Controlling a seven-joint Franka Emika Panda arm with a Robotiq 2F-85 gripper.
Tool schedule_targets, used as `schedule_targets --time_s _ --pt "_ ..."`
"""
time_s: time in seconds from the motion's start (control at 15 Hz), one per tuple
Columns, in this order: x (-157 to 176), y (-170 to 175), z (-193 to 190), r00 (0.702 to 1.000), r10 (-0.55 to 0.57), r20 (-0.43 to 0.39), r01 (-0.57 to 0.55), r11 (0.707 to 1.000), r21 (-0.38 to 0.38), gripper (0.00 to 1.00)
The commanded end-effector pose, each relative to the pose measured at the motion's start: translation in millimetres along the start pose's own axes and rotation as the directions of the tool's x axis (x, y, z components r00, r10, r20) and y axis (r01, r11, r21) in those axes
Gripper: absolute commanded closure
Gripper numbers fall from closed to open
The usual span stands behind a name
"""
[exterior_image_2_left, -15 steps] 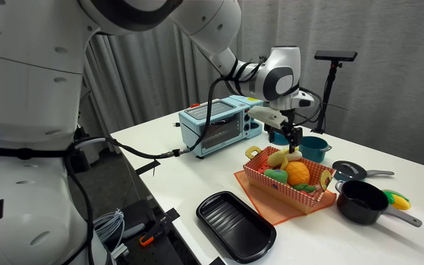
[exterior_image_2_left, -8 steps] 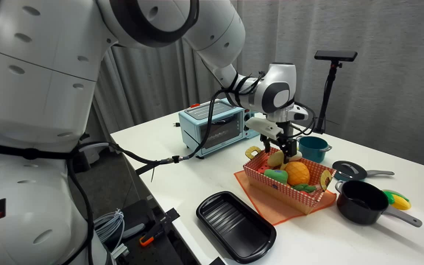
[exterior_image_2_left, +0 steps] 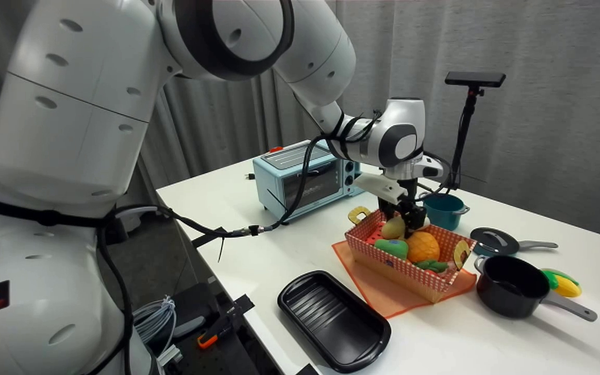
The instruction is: Take the banana plushie from the box and put it on the black plate
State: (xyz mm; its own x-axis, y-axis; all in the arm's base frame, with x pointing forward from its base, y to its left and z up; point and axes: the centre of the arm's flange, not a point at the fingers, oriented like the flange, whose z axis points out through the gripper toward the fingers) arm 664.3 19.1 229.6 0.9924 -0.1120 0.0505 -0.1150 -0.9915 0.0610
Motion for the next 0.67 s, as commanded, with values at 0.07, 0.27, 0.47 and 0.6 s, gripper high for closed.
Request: schedule_targets --time_s 0.07,0.27,0.47,0.6 --pt "0 -6 -6 1.000 0.017 0.009 -0.016 0.999 -0.043 0.72" --pt "-14 -13 -18 0.999 -0.009 0.032 0.010 0.999 -0.046 0.94" --pt "-30 -16 -41 0.999 -0.017 0.037 0.019 0.998 -0.057 0.96" --pt "-41 -13 -60 0.999 -0.020 0.031 0.022 0.997 -0.068 0.96"
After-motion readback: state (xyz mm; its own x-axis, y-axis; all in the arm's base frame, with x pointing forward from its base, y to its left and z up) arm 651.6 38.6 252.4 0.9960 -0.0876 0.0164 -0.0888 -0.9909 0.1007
